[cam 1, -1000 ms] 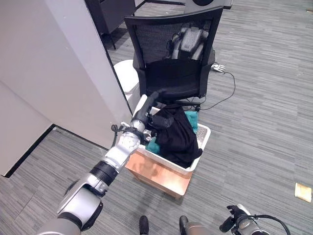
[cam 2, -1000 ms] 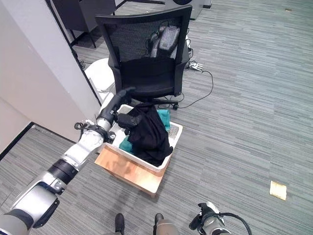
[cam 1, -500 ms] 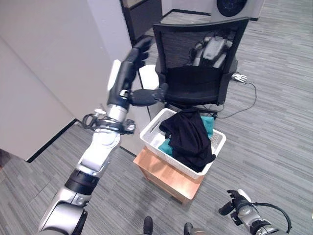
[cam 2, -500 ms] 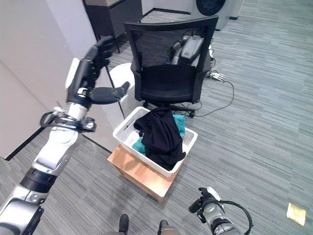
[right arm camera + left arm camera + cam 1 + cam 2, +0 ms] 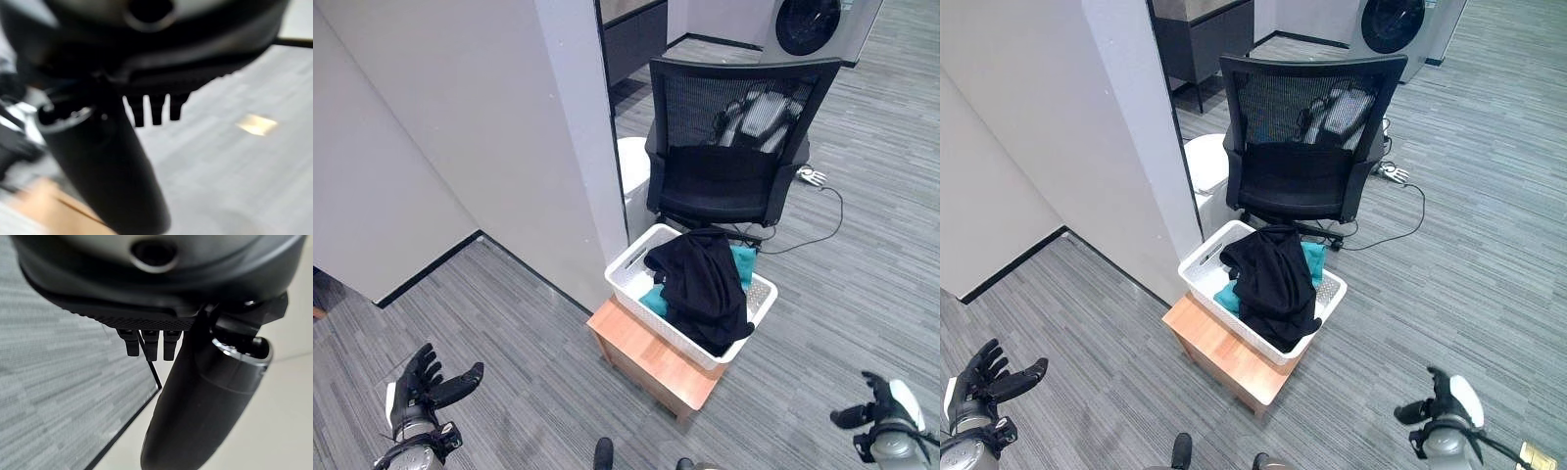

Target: Pick up bed clothes into laundry basket.

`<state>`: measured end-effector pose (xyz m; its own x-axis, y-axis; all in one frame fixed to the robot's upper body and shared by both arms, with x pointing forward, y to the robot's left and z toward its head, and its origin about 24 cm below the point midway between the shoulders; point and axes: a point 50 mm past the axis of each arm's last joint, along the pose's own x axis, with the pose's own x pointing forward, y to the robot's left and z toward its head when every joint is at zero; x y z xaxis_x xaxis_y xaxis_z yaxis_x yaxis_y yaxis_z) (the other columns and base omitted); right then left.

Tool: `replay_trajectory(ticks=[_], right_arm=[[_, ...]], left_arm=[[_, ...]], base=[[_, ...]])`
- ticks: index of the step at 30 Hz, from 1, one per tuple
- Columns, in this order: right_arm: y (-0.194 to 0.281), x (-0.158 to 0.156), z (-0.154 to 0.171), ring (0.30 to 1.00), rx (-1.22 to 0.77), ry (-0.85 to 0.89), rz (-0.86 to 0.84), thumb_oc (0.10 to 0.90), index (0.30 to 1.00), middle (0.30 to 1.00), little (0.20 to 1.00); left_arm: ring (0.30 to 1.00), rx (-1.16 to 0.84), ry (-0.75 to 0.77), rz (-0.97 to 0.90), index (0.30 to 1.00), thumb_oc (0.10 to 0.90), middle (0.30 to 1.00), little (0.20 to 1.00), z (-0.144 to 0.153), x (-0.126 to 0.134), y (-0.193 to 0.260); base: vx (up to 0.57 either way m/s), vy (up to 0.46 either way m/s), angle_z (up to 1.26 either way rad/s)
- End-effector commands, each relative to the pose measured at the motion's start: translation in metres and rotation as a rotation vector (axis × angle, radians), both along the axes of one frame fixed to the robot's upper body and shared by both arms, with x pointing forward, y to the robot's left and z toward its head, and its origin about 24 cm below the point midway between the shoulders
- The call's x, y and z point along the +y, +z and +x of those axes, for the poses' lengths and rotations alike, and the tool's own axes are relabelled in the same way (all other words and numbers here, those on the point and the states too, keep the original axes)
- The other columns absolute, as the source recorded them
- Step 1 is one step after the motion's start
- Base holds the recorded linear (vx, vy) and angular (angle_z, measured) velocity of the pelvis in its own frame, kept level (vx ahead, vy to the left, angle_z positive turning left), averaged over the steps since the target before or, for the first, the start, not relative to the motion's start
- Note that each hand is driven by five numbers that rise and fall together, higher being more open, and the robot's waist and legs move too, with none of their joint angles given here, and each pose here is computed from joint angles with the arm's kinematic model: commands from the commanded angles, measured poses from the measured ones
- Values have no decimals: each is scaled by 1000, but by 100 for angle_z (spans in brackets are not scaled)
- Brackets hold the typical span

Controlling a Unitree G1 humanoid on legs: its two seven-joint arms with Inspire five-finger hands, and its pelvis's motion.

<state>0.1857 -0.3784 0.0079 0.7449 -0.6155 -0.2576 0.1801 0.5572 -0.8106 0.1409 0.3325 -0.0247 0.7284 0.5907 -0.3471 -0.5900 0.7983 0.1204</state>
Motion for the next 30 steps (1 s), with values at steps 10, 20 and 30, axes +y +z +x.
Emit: replay_trajectory(ticks=[10, 20, 30], right_arm=[[178, 54, 63, 900, -657, 492, -362, 800, 900, 900, 900], [178, 81, 67, 900, -691, 638, -316, 800, 900, 900, 900], [221, 139, 81, 900, -777, 984, -402, 800, 900, 900, 900]], left_arm=[[900, -586, -201, 371, 900, 800, 900, 900, 73, -2, 141], [900, -722, -320, 234, 900, 800, 900, 900, 79, -40, 147], [900, -728, -448, 280, 900, 800, 900, 900, 78, -54, 151]], base=[[-119, -15, 27], [-197, -109, 23], [-150, -318, 134]])
